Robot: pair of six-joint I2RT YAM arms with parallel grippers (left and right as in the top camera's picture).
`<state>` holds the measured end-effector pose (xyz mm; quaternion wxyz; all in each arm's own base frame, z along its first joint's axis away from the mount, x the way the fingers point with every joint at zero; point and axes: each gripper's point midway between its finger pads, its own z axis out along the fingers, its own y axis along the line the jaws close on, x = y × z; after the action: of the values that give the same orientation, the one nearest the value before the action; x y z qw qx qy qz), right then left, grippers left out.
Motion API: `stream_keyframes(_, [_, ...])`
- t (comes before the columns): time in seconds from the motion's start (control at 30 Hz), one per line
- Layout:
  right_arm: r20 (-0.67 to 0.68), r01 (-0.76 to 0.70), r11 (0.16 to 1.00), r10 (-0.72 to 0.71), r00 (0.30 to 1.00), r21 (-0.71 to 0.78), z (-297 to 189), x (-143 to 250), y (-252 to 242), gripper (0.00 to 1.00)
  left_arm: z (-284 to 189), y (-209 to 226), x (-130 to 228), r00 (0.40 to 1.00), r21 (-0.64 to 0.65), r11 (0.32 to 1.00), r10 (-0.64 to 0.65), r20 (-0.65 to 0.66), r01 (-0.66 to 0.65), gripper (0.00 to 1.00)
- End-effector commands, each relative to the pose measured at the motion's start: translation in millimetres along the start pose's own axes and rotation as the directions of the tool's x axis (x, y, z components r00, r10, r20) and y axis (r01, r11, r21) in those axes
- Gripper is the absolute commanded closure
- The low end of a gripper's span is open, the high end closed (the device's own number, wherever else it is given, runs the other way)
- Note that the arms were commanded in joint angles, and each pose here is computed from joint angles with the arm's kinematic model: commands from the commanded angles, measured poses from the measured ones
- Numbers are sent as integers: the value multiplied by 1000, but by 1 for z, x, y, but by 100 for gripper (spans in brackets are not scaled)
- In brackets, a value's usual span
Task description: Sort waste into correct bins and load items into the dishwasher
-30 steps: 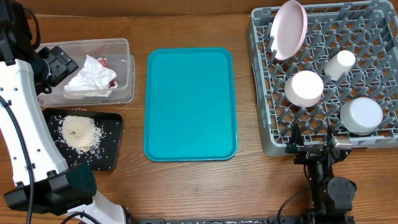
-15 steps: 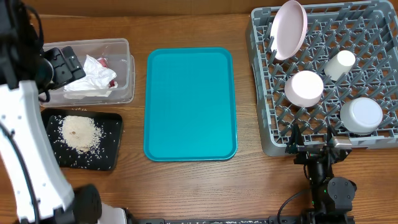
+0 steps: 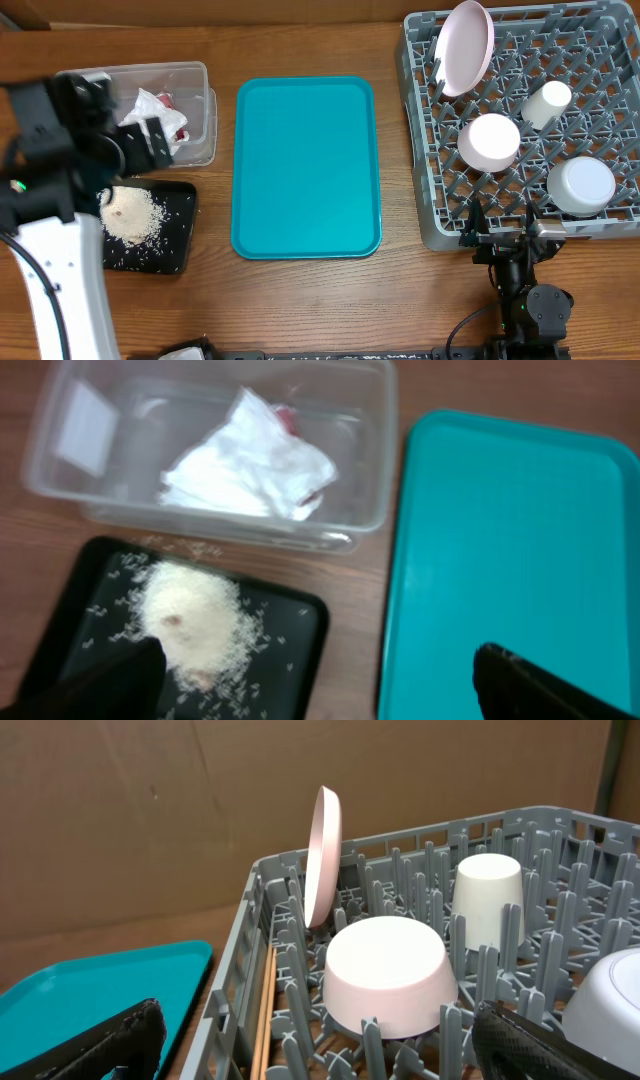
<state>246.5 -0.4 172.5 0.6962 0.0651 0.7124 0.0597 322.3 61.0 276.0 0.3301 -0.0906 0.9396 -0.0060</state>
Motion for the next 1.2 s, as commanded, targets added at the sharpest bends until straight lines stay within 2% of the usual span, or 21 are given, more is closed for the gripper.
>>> stream_keyframes(0.0, [3, 3, 1000, -3, 1000, 2, 0, 2, 0, 0, 2, -24, 23, 993, 110, 989, 97, 64, -104, 0])
stream_keyframes(0.27, [3, 3, 1000, -3, 1000, 2, 0, 2, 0, 0, 39, -34, 76, 968, 167, 974, 112, 223, -151, 0])
stream_keyframes(0.53, [3, 3, 1000, -3, 1000, 2, 0, 2, 0, 0, 72, -52, 125, 910, 187, 951, 159, 384, -246, 0])
stream_keyframes(0.87, [3, 3, 1000, -3, 1000, 2, 0, 2, 0, 0, 80, -59, 150, 813, 175, 939, 152, 562, -297, 0])
stream_keyframes(1.1, [3, 3, 1000, -3, 1000, 2, 0, 2, 0, 0, 82, -57, 165, 787, 164, 938, 151, 598, -305, 0])
stream_keyframes(1.17, [3, 3, 1000, -3, 1000, 3, 0, 2, -1, 0, 84, -54, 169, 796, 154, 944, 151, 586, -292, 0])
